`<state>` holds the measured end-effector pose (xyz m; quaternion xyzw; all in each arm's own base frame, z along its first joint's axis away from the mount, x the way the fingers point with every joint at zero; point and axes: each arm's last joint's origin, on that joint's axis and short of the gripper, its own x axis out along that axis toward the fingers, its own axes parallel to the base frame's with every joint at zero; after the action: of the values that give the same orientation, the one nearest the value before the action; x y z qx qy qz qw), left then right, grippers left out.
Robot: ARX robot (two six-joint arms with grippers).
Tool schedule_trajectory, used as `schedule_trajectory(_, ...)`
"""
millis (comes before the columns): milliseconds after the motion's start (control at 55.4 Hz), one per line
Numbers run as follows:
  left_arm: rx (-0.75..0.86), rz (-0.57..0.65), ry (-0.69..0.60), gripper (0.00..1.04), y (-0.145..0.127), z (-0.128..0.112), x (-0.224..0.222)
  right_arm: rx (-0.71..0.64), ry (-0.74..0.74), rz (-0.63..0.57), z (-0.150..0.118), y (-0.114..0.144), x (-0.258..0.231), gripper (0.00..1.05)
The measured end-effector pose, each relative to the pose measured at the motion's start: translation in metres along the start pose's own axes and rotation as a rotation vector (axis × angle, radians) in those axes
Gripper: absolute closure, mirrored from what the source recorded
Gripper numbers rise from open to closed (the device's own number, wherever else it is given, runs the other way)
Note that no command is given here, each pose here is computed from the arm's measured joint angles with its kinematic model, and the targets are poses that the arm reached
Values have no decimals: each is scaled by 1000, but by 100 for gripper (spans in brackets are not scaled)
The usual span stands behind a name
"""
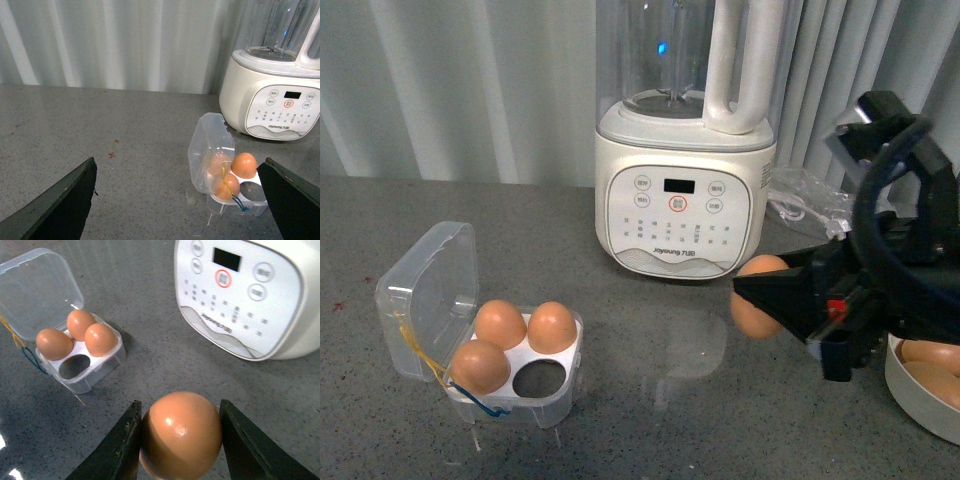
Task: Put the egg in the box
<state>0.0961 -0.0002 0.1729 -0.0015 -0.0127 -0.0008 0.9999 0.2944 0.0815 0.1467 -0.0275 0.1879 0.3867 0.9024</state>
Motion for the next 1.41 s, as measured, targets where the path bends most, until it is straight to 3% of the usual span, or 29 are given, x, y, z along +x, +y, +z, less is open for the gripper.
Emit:
schedule_trajectory(631,0,0,0,7,0,0,0,-21,21,178,5,58,83,66)
schedule_trajectory(1245,0,0,0,7,0,0,0,72,80,181,-13,76,133,66)
schedule_trajectory(1407,0,0,0,7,0,0,0,74,56,182,-11,78,131,42)
